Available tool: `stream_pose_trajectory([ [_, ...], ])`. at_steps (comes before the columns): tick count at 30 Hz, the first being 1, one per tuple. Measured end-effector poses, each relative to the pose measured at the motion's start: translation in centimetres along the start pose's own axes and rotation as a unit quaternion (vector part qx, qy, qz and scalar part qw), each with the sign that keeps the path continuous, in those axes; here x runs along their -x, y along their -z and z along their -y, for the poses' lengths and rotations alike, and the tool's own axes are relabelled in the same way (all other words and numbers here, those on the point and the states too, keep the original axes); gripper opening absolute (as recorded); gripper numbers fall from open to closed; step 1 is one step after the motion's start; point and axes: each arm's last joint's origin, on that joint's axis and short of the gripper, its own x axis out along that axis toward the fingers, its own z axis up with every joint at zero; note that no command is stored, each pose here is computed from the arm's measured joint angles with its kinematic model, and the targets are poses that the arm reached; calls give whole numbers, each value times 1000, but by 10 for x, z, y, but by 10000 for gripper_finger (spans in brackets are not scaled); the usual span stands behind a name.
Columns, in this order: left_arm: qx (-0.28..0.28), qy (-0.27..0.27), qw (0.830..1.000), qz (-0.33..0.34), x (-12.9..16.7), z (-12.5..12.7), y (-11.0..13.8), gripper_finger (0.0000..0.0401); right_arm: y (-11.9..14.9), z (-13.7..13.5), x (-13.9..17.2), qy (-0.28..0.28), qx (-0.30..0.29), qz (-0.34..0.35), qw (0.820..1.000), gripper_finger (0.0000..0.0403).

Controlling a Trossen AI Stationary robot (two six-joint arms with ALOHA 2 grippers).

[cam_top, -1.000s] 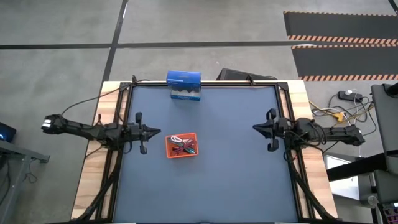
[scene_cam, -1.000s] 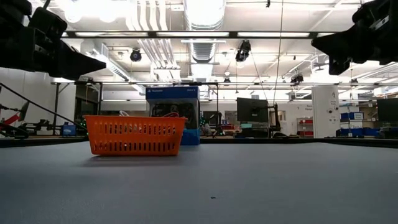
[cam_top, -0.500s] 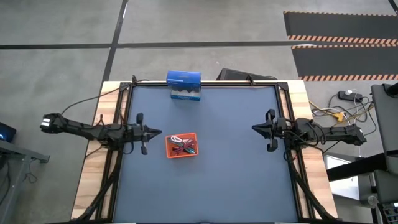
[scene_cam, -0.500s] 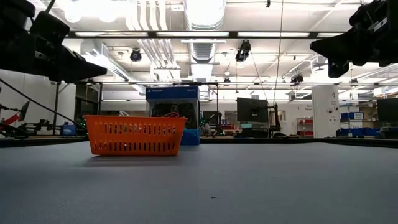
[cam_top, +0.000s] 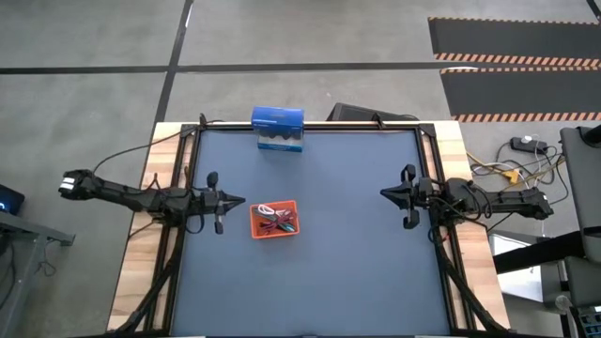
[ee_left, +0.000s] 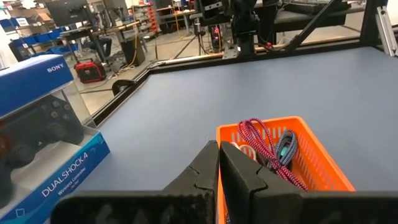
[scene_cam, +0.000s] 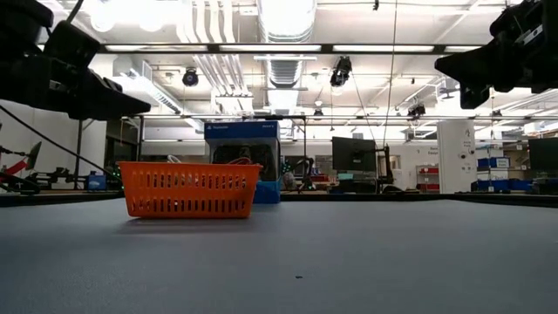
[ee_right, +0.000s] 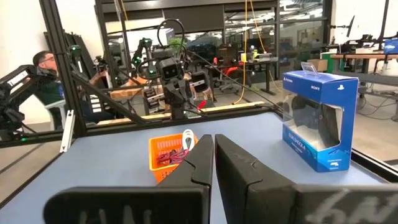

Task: Pick and place USB-C Cables
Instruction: Return to Home Position

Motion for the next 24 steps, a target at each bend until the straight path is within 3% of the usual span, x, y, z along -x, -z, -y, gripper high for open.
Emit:
stream_pose_trajectory([
  [24,-13,4,999,-32,-4,2,6,0,0,0,0,0,0,0,1000,9],
])
